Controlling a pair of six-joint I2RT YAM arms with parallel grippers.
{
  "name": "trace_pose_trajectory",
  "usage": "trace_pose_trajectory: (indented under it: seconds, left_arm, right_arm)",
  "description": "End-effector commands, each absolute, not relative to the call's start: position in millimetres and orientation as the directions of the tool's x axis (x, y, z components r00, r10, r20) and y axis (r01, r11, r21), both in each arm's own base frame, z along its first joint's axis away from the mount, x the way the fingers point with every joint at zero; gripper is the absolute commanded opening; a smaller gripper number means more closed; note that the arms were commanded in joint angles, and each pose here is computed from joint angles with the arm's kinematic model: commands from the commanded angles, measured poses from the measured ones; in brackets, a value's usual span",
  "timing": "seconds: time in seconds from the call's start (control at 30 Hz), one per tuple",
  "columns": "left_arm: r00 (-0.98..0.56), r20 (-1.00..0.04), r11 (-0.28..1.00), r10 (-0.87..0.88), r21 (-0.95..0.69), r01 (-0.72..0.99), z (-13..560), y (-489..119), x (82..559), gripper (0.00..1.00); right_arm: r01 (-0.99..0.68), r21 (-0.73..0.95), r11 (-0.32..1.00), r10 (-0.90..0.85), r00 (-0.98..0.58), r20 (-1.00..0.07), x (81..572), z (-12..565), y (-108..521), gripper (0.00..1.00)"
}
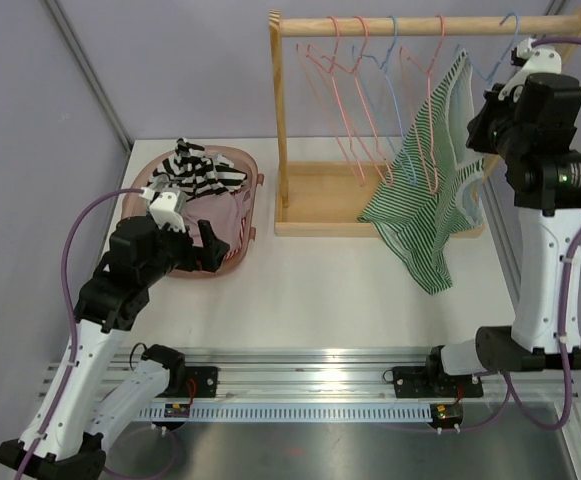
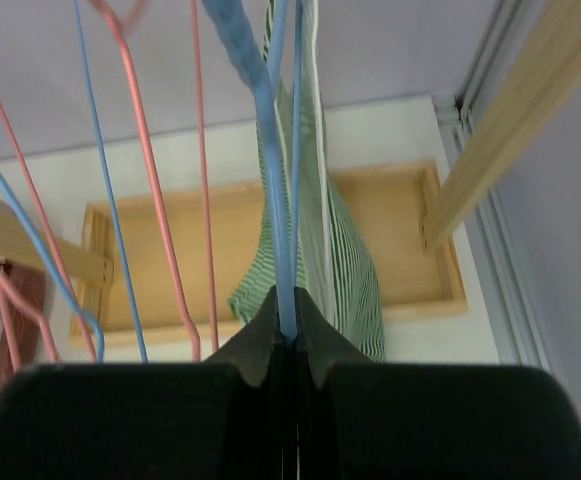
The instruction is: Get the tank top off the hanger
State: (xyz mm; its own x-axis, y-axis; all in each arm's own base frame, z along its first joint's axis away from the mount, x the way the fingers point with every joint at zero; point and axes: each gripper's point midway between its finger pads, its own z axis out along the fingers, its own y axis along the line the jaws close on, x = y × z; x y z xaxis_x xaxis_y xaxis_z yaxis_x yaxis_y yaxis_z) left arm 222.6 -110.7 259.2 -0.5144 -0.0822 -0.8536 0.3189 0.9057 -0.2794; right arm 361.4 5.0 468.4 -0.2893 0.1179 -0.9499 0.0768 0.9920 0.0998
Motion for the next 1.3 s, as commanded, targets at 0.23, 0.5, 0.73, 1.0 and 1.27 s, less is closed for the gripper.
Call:
trace_pose_trajectory:
  seconds: [0.23, 0.5, 0.73, 1.0, 1.27]
  left_arm:
    - [-0.385, -0.910, 0.809, -0.155, -0.341, 0.479, 336, -164, 213, 0.99]
    - [-0.357, -0.913, 0.789, -0.197, -0.364, 0.495, 329, -189, 203, 0.99]
    - [-0.323, -0.931, 0.802, -0.172, -0.322, 0.502, 329, -203, 195, 0.99]
    - [-0.272, -0.956, 0.794, -0.114, -0.252, 0.553, 336, -244, 184, 0.99]
    - [-0.224, -0.975, 0.842, -0.013, -0.131, 0.523, 347, -268, 186, 0.99]
  right_arm:
    - [0.028, 0.199, 0.980, 0.183, -0.533, -0.826, 235, 360, 26, 0.00]
    - [-0.179, 0.375, 0.910, 0.192, -0.620, -0.761, 166, 305, 79, 0.00]
    - [-0.418, 0.498, 0.760, 0.023, -0.748, -0.663, 90, 274, 126, 0.00]
    - [-0.636, 0.601, 0.483, -0.026, -0.697, -0.717, 66, 320, 166, 0.00]
    - [-0.740, 0.569, 0.357, -0.017, -0.615, -0.789, 82, 383, 185, 0.00]
